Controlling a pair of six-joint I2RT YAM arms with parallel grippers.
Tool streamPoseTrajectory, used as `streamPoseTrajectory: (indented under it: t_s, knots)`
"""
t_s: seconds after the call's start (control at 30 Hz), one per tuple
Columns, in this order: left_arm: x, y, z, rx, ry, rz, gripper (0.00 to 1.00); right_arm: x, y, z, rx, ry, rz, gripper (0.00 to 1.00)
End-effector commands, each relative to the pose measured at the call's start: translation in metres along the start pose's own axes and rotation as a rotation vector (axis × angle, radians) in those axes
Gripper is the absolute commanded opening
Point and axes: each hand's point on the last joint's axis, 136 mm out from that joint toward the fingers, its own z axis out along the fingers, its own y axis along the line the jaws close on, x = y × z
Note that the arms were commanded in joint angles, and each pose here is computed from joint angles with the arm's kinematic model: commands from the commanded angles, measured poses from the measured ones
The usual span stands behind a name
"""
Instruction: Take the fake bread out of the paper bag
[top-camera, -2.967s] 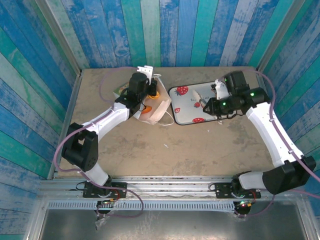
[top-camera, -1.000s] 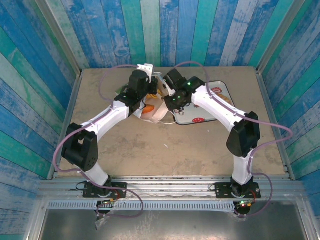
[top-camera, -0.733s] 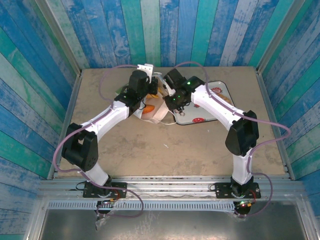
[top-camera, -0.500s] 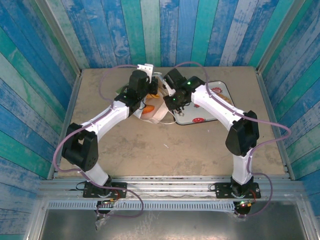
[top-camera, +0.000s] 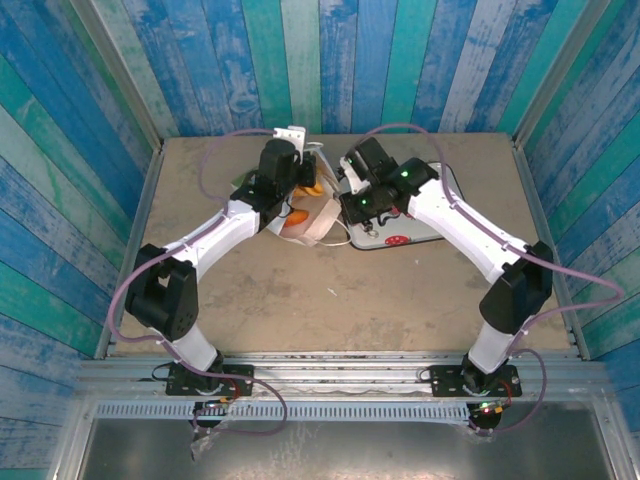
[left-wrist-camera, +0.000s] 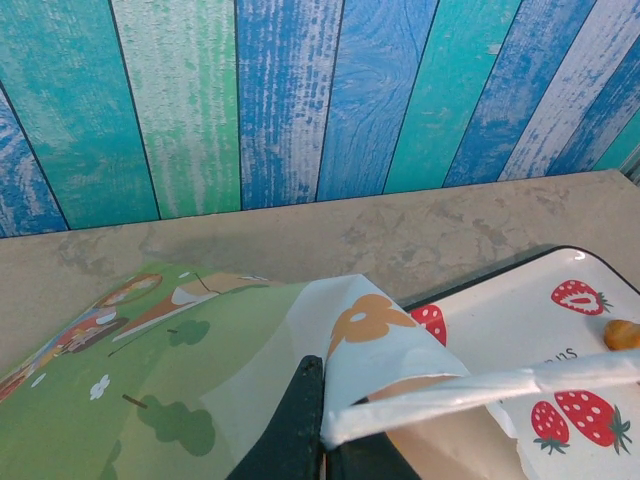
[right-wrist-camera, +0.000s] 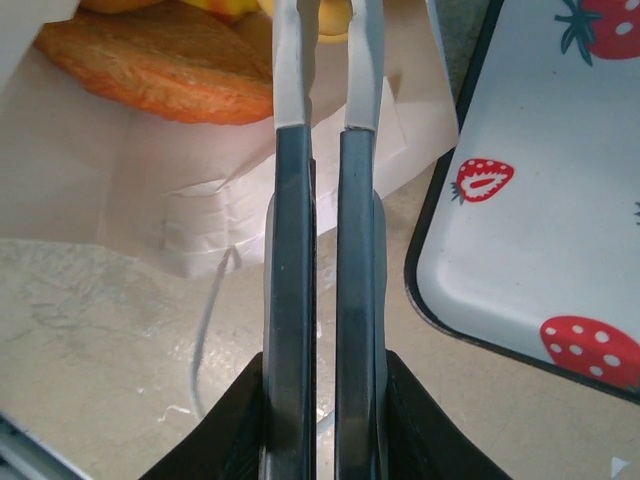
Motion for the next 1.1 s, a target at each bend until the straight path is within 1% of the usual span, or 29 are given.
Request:
streamPoseTrajectory:
  t_s: [0.0,0.27,0.5,0.6,0.77,0.87,0.97,1.07]
  knots:
    - [-0.009,-0.001,0.010,-0.011,-0.033,-0.024,0.00,0.003,0.006,-0.014,-0.070,-0.020,0.042,0.24]
    - [-0.013,0.004,0.009,-0.041,-0.046,-0.046,0.00,0.032,0.000,-0.042,-0.176,-0.017,0.123,0.24]
    - [-0.015,0.005,0.011,-0.049,-0.046,-0.057,0.01,0.044,-0.022,-0.081,-0.279,-0.097,0.230,0.25]
    - [-0.014,0.004,0.011,-0.043,-0.044,-0.060,0.01,0.046,-0.043,-0.101,-0.276,-0.162,0.287,0.25]
    - [-0.013,0.005,0.010,-0.045,-0.041,-0.056,0.00,0.050,-0.092,-0.123,-0.206,-0.268,0.389,0.27]
    - [-0.015,0.003,0.011,-0.035,-0.045,-0.058,0.00,0.052,-0.120,-0.122,-0.214,-0.278,0.456,0.27]
    - [-0.016,-0.001,0.012,-0.016,-0.040,-0.061,0.00,0.051,-0.148,-0.114,-0.220,-0.267,0.512,0.26]
    - [-0.017,-0.002,0.012,-0.009,-0.039,-0.060,0.00,0.047,-0.172,-0.104,-0.265,-0.251,0.557,0.26]
